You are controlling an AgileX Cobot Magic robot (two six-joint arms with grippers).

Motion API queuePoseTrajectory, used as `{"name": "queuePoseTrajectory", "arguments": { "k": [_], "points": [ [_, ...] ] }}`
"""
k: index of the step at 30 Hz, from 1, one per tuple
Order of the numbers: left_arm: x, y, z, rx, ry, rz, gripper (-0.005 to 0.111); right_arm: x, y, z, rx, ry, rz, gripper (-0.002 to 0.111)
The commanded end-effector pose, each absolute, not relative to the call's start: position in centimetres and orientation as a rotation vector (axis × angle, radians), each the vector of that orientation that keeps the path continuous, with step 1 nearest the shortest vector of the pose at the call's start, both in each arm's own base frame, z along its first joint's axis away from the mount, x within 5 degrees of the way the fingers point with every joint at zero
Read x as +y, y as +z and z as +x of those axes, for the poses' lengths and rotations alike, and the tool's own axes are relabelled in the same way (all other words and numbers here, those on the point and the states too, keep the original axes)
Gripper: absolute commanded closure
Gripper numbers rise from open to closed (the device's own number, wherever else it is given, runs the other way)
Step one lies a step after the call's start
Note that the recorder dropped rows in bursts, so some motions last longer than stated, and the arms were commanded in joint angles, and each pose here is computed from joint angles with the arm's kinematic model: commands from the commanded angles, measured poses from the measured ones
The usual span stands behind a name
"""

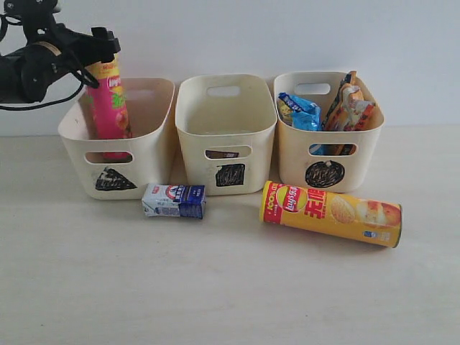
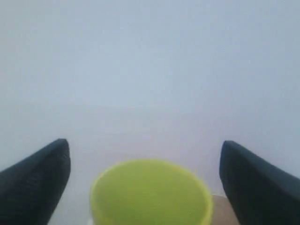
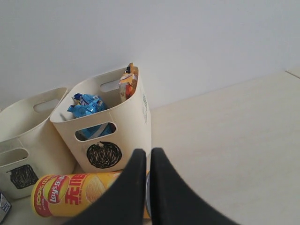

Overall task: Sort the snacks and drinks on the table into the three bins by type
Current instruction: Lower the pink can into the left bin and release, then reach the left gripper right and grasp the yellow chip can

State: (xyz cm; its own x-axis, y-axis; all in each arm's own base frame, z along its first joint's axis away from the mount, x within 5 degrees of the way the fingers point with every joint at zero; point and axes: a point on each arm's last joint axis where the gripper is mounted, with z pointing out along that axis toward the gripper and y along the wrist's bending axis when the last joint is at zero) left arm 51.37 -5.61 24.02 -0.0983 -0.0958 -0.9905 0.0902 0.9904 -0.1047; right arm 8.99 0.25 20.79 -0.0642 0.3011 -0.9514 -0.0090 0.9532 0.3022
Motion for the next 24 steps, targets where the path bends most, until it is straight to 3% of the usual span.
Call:
{"name": "queuePoseTrajectory", "arguments": {
  "k": [1,5,7,15,24],
  "points": [
    [-5.7,26.2,50.7,1.656,-0.133,0.031,0.026,0.2,20.7,8.9,1.623,0.248,0.219,0.108],
    [-5.6,29.2,49.6,1.647,-0.135,0.031,0.028,0.2,20.7,8.9,1.623,0.248,0.219,0.108],
    [-5.5,30.7,48.9,1.658,-0.137,0.031,0.036,0.2,20.7,8.9,1.623,0.248,0.219,0.108],
    [-5.2,35.5,44.7,1.857,-0.183,-0.02,0.102,0.2,20.7,8.9,1.623,0.248,0.219,0.108],
    [-4.5,42.5,37.4,1.815,-0.219,-0.035,0.102,0.2,20.7,8.9,1.623,0.251,0.223,0.108]
  ]
}}
